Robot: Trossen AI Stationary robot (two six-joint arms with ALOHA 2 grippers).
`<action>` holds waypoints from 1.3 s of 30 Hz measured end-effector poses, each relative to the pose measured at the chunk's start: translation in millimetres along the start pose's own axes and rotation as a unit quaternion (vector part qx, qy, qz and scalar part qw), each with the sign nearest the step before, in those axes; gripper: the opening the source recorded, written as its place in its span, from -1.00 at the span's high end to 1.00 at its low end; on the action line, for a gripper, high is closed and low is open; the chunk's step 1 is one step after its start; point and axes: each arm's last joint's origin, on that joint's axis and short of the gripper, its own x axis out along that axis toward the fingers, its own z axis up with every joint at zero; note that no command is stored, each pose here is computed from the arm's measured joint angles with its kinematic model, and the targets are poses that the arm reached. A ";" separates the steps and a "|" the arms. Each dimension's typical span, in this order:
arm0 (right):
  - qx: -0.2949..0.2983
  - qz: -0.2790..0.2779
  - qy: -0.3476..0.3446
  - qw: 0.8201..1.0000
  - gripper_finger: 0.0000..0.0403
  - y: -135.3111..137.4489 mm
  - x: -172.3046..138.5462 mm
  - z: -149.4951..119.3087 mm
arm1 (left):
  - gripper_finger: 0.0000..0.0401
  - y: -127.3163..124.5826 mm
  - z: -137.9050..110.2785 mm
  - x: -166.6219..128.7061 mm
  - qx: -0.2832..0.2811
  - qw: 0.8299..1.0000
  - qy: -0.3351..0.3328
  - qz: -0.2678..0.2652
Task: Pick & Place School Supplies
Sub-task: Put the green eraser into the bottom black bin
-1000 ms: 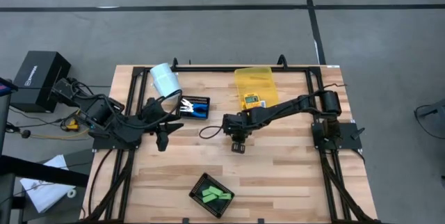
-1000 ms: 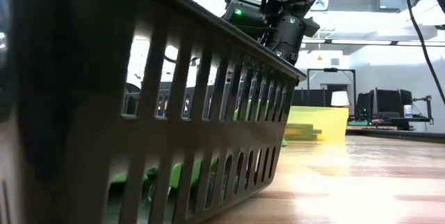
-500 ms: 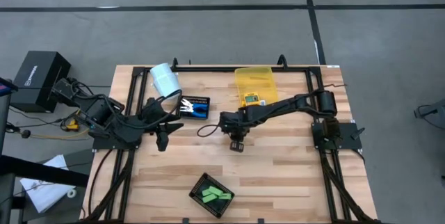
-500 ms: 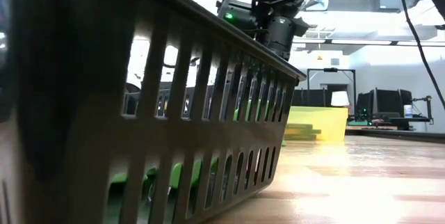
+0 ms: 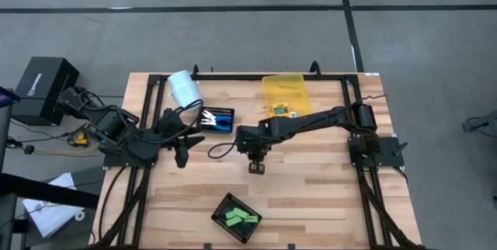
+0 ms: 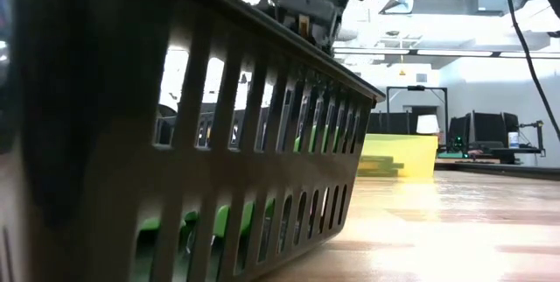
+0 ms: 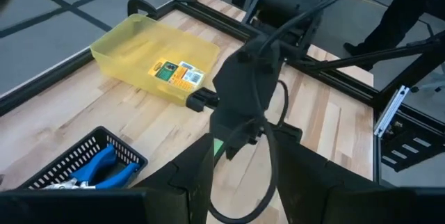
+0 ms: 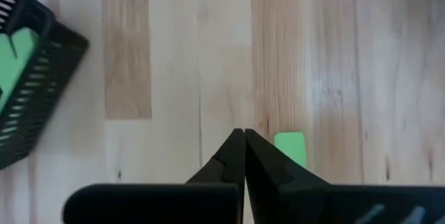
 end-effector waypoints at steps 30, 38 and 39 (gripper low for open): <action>0.022 -0.018 0.048 0.998 -0.03 -28.2 30.8 -32.2 | 0.33 1.1 -1.2 0.1 0.006 1.000 0.004 0.005; 0.014 -0.015 0.053 0.998 0.11 -32.1 54.6 -32.5 | 0.33 1.3 -1.6 0.2 0.008 1.000 0.005 0.006; 0.014 -0.014 0.056 0.998 0.13 -32.4 55.9 -32.8 | 0.33 1.3 -1.6 0.2 0.008 1.000 0.005 0.006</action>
